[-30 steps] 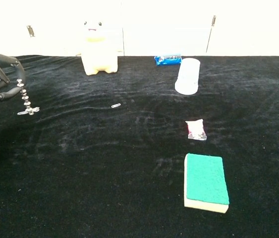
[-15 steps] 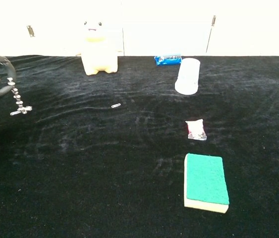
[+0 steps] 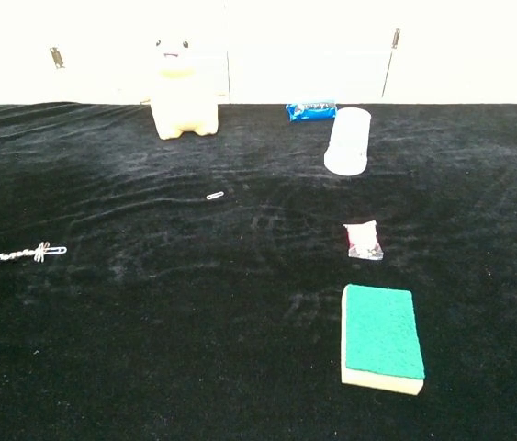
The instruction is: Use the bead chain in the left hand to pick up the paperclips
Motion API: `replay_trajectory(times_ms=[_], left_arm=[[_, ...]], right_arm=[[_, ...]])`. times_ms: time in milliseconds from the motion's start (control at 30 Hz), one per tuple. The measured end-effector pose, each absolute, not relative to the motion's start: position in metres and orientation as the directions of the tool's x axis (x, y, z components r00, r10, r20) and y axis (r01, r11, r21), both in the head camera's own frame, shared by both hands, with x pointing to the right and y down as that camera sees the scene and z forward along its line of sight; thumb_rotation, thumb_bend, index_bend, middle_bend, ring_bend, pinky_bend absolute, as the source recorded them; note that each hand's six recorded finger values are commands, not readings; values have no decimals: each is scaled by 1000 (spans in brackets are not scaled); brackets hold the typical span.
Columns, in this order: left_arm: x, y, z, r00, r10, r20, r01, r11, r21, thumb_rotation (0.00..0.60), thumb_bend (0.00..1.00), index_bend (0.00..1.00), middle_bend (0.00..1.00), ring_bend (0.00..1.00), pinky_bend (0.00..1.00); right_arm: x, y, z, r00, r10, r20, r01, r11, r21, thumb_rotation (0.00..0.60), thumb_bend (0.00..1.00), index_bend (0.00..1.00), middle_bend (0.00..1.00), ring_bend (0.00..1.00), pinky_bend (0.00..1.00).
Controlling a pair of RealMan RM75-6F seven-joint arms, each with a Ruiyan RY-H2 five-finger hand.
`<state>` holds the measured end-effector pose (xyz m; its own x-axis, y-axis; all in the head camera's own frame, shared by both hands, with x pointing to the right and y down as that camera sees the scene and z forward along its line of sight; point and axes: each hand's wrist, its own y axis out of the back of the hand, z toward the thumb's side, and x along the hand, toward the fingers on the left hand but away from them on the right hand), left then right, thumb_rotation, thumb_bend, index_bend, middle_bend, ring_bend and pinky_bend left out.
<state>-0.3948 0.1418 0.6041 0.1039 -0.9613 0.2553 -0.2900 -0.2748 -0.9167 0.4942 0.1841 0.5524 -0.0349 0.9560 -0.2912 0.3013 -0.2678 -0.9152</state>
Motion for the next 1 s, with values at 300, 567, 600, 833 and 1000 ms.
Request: replay_trajectory(times_ms=[300, 567, 600, 833, 1000], left_arm=[[-463, 191, 571, 56, -957, 286, -206, -292, -934, 600, 171, 169, 111, 31, 2], [-474, 237, 561, 40, -967, 251, -96, -254, -963, 600, 169, 181, 109, 21, 0], [-475, 238, 562, 39, -964, 264, -93, -266, -959, 600, 169, 180, 109, 22, 0], [-479, 246, 570, 35, -930, 367, -81, -369, -926, 600, 169, 183, 109, 41, 0], [-479, 246, 571, 34, -930, 366, -62, -367, -928, 600, 170, 190, 109, 46, 0]], right_arm=[[502, 187, 556, -83, 941, -327, 241, -299, -923, 600, 353, 0, 0, 0, 0], [486, 190, 576, -58, 892, -448, 176, -433, -884, 600, 353, 0, 0, 0, 0], [484, 189, 575, -56, 894, -444, 173, -429, -886, 600, 353, 0, 0, 0, 0], [475, 191, 568, -29, 905, -423, 166, -413, -895, 600, 353, 0, 0, 0, 0], [473, 192, 567, -12, 904, -427, 170, -419, -892, 600, 353, 0, 0, 0, 0]])
